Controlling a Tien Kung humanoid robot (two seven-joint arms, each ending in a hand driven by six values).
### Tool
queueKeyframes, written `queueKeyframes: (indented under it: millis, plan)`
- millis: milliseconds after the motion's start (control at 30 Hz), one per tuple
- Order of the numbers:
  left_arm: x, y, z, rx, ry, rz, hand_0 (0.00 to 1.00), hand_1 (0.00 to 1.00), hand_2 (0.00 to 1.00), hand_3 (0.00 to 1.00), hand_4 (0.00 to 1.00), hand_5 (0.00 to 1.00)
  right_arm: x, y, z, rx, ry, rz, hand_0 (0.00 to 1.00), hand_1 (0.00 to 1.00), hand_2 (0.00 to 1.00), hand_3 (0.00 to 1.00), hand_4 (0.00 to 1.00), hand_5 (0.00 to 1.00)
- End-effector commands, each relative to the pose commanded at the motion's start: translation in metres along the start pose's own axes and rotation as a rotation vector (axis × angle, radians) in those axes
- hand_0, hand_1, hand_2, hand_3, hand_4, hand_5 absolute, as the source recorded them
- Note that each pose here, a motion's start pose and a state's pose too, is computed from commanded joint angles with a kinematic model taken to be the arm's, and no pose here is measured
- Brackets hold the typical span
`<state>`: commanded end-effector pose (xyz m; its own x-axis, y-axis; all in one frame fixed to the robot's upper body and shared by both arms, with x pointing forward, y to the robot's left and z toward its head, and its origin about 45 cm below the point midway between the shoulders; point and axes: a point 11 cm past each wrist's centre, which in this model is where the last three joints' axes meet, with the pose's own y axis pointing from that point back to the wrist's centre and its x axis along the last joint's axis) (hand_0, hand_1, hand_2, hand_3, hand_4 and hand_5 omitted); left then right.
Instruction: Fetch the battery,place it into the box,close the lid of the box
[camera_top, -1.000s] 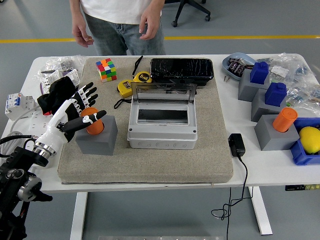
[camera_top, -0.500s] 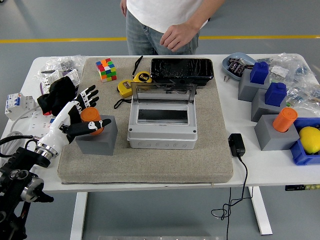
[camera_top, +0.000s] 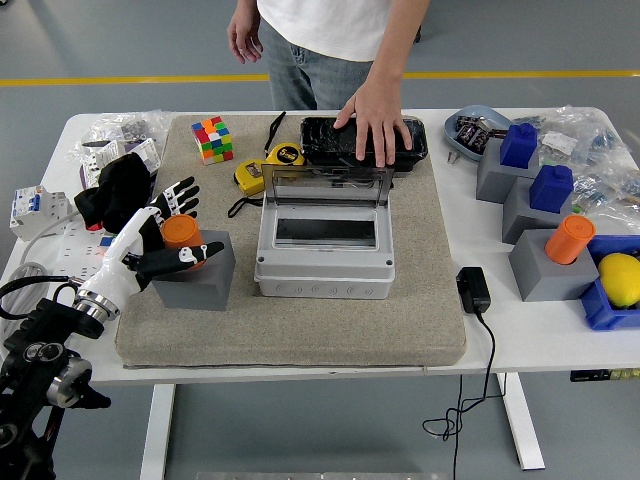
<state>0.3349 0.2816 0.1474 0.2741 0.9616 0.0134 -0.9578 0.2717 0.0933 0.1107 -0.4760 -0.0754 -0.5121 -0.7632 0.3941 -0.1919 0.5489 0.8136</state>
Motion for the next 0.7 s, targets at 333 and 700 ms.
queueKeyframes:
  millis: [333,700]
  plan:
    - [0.003,-0.001,0.001,-0.004,-0.005,0.026,0.792,0.817,0.722,0.776,0.998,0.002,-0.0003,0.0,-0.0005,0.001,-0.002,0.0,0.809,0.773,0.752,0.795,0.998,0.998]
    - [0.0048,-0.001,0.0015,-0.007,-0.007,0.036,0.678,0.677,0.517,0.553,0.998,0.002,0.0001,-0.0001,-0.0012,0.0,-0.003,0.0,0.809,0.771,0.752,0.795,0.998,0.998]
